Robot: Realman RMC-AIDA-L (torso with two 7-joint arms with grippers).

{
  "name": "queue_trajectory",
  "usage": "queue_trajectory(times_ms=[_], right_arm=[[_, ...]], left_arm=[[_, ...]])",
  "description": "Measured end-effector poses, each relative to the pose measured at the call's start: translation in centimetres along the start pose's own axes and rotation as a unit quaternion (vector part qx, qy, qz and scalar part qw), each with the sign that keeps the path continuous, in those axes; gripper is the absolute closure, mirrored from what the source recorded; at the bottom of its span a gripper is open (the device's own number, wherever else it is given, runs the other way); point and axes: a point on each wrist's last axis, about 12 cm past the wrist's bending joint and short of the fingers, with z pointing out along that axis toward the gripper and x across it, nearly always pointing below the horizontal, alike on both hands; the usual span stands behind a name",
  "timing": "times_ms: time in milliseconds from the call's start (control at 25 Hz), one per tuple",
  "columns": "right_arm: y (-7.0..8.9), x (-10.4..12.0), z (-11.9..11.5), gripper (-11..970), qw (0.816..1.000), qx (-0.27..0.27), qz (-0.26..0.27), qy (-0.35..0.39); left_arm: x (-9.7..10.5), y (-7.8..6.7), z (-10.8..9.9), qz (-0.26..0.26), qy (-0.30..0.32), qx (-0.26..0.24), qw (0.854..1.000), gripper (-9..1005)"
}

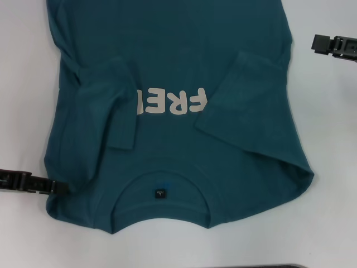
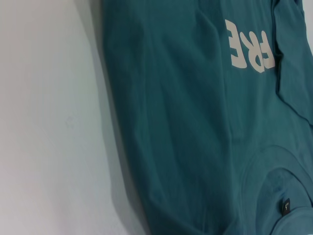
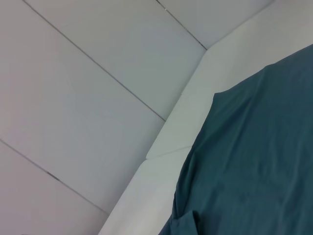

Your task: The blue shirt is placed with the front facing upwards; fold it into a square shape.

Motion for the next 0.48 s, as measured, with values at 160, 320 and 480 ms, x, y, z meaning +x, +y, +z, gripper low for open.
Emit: queue_trajectory(times_ms=[160,320,480], right_arm=[[0.01,-0.03,0.0,416,1.0,-0.001,0.0,-0.001],[0.03,-0.06,0.02,416,1.0,-0.001,0.0,-0.002],[0.07,-0.08,0.03,416,1.0,-0.003,0.001,-0.002]], left_arm=[[-0.06,-0.02,0.03,0.003,0.003,-0.003,1.0,466],[-0.29,-0.3,0.25,0.014,0.019,-0.008,1.0,513],[-0.8,-0.71,0.21,0.026,0.02,-0.02,0.999,560]])
